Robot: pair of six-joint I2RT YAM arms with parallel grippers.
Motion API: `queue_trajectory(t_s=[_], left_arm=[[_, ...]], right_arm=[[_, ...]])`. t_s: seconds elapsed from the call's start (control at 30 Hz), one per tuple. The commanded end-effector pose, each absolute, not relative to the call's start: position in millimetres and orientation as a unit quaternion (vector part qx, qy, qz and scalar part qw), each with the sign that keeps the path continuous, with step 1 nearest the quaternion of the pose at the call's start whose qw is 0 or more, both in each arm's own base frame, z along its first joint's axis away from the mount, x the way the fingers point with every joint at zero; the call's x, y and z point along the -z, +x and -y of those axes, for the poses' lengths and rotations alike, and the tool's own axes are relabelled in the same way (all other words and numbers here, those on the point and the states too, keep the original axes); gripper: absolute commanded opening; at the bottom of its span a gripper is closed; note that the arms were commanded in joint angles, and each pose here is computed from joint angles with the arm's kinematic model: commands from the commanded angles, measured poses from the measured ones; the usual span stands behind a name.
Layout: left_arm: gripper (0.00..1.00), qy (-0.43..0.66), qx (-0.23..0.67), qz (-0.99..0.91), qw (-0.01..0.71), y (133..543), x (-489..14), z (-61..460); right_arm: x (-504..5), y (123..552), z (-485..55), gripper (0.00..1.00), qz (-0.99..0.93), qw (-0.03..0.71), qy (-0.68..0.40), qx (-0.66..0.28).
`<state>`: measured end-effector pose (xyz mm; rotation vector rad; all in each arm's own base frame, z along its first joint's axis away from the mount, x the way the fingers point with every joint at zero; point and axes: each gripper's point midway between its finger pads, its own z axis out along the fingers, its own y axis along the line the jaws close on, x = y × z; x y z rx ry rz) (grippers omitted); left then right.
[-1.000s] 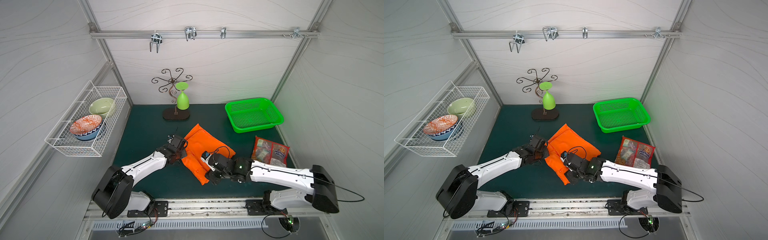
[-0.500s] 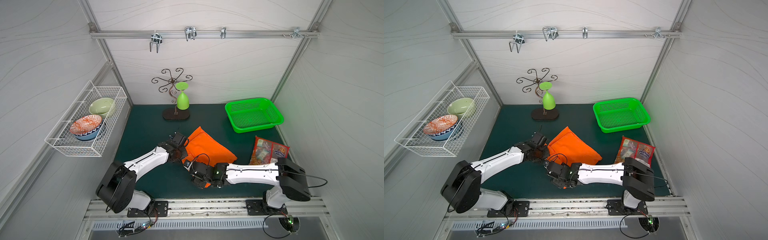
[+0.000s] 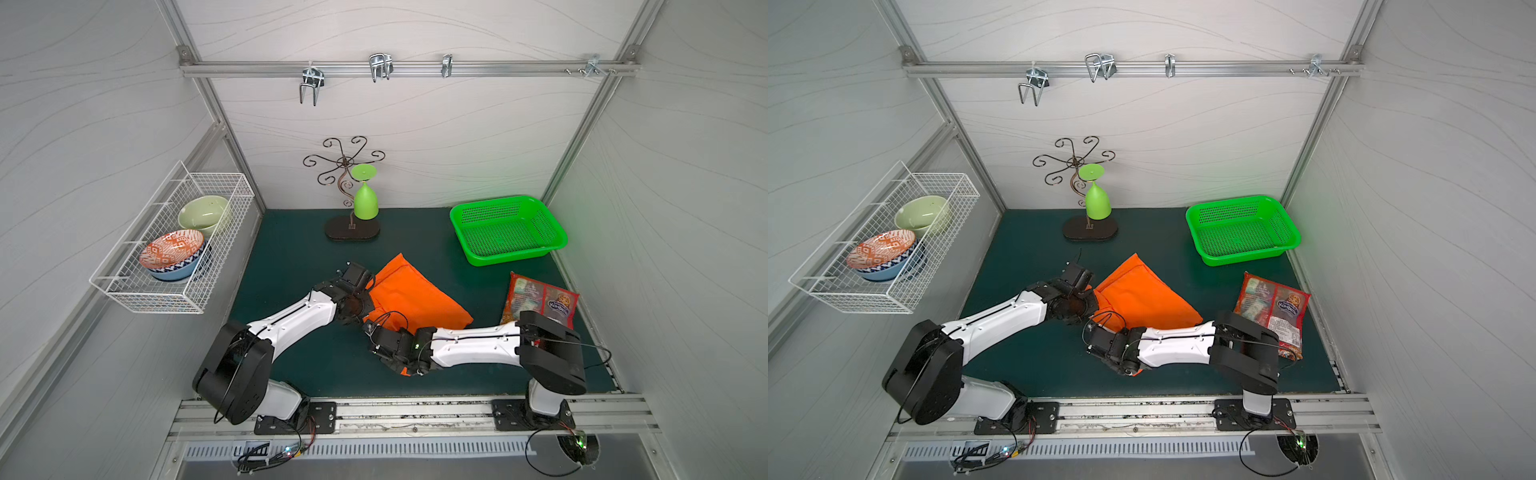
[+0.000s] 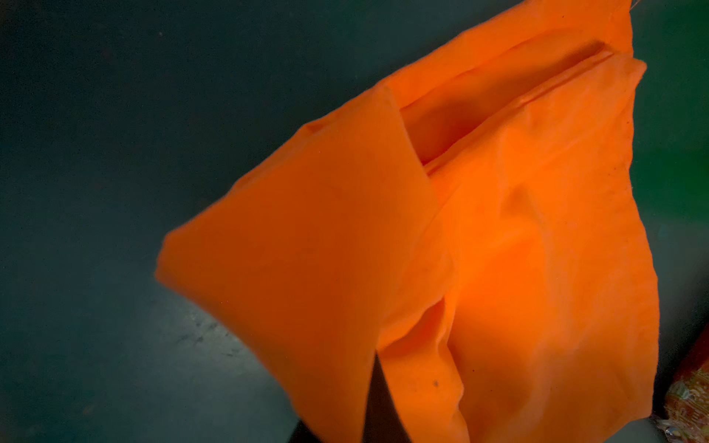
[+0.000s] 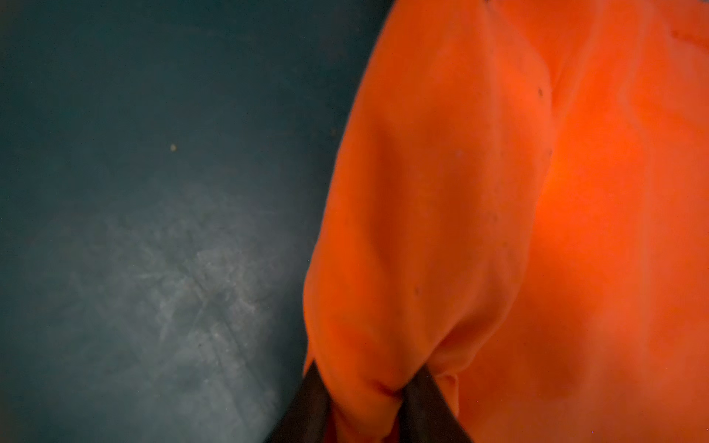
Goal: Roll up the shorts
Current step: Roll the shorts at the center of the board.
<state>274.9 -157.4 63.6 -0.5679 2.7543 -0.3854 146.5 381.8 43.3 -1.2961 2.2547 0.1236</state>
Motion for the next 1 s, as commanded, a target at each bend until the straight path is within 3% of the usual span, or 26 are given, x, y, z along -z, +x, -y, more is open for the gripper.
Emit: queue_trajectory(t_s=[0.0, 0.13, 0.2, 0.23, 0.57, 0.77, 0.97], left_arm=[[0.00, -0.211, 0.150, -0.956, 0.138, 280.4, -72.8, 160.9], [0.41, -0.217, 0.143, -0.953, 0.157, 286.3, -83.5, 149.6], [0.58, -0.223, 0.147, -0.948, 0.176, 289.1, -93.1, 143.2], [0.61, -0.224, 0.152, -0.944, 0.187, 290.9, -98.8, 140.3], [0.66, -0.200, 0.220, -0.925, 0.235, 277.6, -116.2, 139.7], [0.74, -0.210, 0.317, -0.881, 0.281, 279.2, -104.8, 158.4], [0.76, -0.213, 0.321, -0.868, 0.314, 288.9, -91.0, 161.9]], right_arm=[[-33.3, 140.3, -375.0, 0.15, -0.855, 0.218, -0.458, -0.108], [-37.6, 133.6, -373.4, 0.13, -0.858, 0.180, -0.440, -0.198], [-40.2, 132.3, -372.7, 0.13, -0.859, 0.162, -0.426, -0.234], [-42.3, 131.7, -373.0, 0.13, -0.858, 0.154, -0.419, -0.254], [-43.1, 146.5, -368.7, 0.12, -0.855, 0.045, -0.284, -0.432], [-19.8, 154.9, -364.0, 0.12, -0.860, -0.011, -0.217, -0.462], [-9.6, 155.3, -361.1, 0.12, -0.863, -0.024, -0.208, -0.460]])
